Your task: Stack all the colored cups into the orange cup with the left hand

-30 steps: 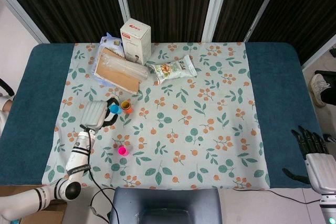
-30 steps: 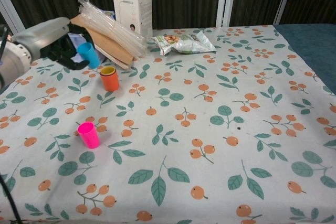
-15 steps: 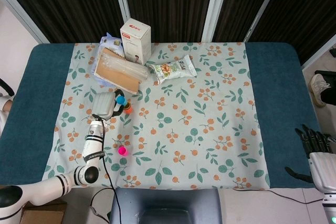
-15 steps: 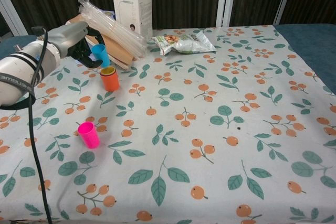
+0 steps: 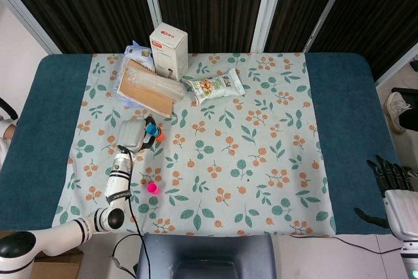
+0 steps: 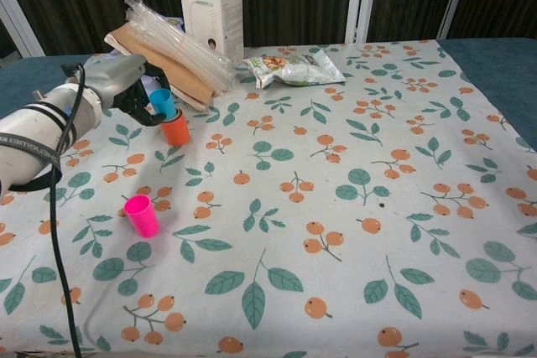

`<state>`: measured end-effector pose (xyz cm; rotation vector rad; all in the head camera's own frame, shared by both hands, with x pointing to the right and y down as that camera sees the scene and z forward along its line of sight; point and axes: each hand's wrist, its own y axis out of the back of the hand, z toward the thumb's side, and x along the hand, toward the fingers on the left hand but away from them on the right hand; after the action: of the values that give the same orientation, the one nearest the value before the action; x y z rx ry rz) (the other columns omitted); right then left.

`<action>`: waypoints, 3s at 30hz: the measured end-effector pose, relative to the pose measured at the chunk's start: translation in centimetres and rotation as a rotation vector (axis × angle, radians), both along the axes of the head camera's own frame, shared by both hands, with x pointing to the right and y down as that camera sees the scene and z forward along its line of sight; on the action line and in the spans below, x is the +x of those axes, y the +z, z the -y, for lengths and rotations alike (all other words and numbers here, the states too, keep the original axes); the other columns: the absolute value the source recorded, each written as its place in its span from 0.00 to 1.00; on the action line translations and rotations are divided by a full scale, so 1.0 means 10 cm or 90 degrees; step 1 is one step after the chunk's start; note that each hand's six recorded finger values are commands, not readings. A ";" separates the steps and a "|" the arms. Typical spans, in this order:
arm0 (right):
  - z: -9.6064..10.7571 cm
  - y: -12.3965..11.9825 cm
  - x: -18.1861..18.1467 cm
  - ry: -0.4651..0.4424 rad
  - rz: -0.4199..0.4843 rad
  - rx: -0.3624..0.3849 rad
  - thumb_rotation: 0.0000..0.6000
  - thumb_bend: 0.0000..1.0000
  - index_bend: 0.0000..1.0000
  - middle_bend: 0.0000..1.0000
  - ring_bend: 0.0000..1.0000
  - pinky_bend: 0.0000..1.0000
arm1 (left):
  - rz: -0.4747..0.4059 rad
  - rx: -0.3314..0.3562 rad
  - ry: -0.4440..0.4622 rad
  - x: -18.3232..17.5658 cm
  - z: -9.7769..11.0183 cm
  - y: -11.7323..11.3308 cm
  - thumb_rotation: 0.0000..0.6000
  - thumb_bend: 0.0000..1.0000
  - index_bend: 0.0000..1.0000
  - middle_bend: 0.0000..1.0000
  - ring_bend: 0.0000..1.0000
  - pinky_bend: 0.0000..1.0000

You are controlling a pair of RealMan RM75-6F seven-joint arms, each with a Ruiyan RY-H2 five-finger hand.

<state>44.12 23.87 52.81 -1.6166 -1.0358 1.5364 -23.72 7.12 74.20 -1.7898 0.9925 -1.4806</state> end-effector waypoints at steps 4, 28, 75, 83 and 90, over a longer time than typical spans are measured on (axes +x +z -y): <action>0.00 0.00 0.00 0.000 0.001 0.000 1.00 0.20 0.00 0.00 0.00 0.00 | -0.005 -0.007 0.003 0.03 -0.02 0.02 1.00 0.35 0.01 1.00 1.00 1.00; -0.02 0.03 -0.05 -0.016 0.011 -0.015 1.00 0.20 0.00 0.00 0.00 0.00 | -0.111 -0.092 0.121 -0.32 -1.23 -0.91 1.00 0.34 0.09 1.00 1.00 1.00; -0.05 -0.01 -0.04 -0.019 0.014 -0.009 1.00 0.20 0.00 0.00 0.00 0.00 | -0.125 -0.135 0.078 -0.23 -1.57 -0.36 1.00 0.35 0.44 1.00 1.00 1.00; -0.05 -0.02 -0.04 -0.019 0.014 -0.008 1.00 0.20 0.00 0.00 0.00 0.00 | -0.134 -0.136 0.080 -0.20 -1.57 -0.37 1.00 0.36 0.47 1.00 1.00 1.00; -0.05 -0.02 -0.04 -0.018 0.015 -0.007 1.00 0.20 0.00 0.00 0.00 0.00 | -0.141 -0.131 0.076 -0.20 -1.53 -0.40 1.00 0.37 0.50 1.00 1.00 1.00</action>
<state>43.74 24.39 52.62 -1.6536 -1.0134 1.5107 -25.70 22.46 70.22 -2.1584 0.8440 -1.3745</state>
